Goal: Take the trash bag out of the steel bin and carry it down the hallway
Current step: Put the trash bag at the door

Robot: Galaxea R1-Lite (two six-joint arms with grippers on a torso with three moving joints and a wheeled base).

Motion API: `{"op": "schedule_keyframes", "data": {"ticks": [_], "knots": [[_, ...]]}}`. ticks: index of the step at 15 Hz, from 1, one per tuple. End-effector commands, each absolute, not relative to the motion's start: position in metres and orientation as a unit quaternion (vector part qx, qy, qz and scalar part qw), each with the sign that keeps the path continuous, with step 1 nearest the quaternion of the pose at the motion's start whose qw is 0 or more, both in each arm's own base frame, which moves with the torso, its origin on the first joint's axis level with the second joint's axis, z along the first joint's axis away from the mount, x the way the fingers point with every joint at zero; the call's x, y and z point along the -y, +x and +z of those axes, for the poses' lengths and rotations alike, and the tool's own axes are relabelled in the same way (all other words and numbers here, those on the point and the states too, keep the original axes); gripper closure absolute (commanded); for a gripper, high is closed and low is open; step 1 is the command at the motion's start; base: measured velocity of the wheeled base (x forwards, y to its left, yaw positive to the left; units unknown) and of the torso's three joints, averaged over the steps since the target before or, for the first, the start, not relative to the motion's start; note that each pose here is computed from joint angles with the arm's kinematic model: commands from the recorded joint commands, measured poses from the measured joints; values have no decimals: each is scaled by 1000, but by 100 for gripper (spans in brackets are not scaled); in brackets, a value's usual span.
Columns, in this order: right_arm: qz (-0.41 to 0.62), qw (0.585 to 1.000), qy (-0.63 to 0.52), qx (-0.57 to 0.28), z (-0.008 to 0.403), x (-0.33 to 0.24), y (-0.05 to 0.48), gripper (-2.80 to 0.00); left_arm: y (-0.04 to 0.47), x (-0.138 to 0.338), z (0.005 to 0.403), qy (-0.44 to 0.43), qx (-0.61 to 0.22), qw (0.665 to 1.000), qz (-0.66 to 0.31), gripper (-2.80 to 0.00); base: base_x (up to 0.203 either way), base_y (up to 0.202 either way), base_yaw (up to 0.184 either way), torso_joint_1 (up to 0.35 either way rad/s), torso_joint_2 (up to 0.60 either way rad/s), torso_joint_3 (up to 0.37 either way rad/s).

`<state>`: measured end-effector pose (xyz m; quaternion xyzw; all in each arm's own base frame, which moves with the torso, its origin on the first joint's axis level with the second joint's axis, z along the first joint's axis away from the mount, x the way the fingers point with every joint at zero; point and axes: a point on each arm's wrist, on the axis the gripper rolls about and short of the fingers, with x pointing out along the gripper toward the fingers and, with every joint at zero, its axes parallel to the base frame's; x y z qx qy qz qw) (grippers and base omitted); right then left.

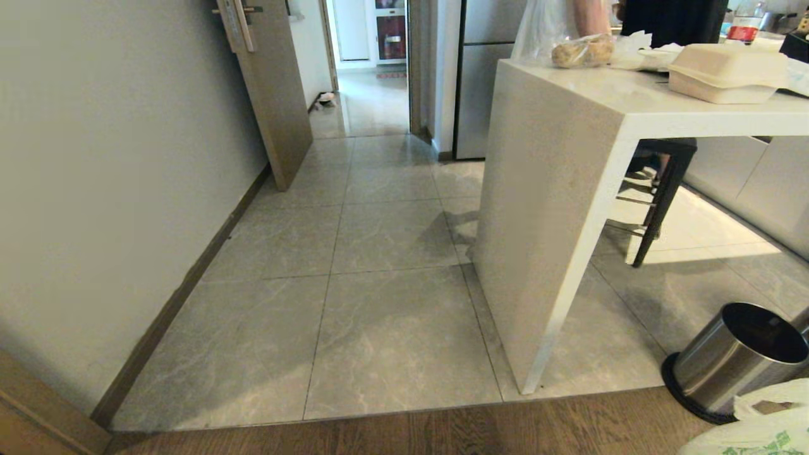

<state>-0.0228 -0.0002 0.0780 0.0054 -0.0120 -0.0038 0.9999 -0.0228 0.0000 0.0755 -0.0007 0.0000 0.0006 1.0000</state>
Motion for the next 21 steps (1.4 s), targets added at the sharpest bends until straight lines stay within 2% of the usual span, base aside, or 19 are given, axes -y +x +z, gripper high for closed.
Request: {"op": "schedule_keyframes", "data": {"ticks": [1,8,16,21], "knots": [[-4,1000,5,8,76,0,-22,0,-23,0,75,-2,0,1000,1,0,0,0,0,0,0,0],[-4,1000,5,9,76,0,-22,0,-23,0,75,-1,0,1000,1,0,1,-5,90,2,2,3],[-4,1000,5,8,76,0,-22,0,-23,0,75,-2,0,1000,1,0,0,0,0,0,0,0],[-4,1000,5,9,76,0,-22,0,-23,0,75,-2,0,1000,1,0,157,0,-1,1,1,4]]}}
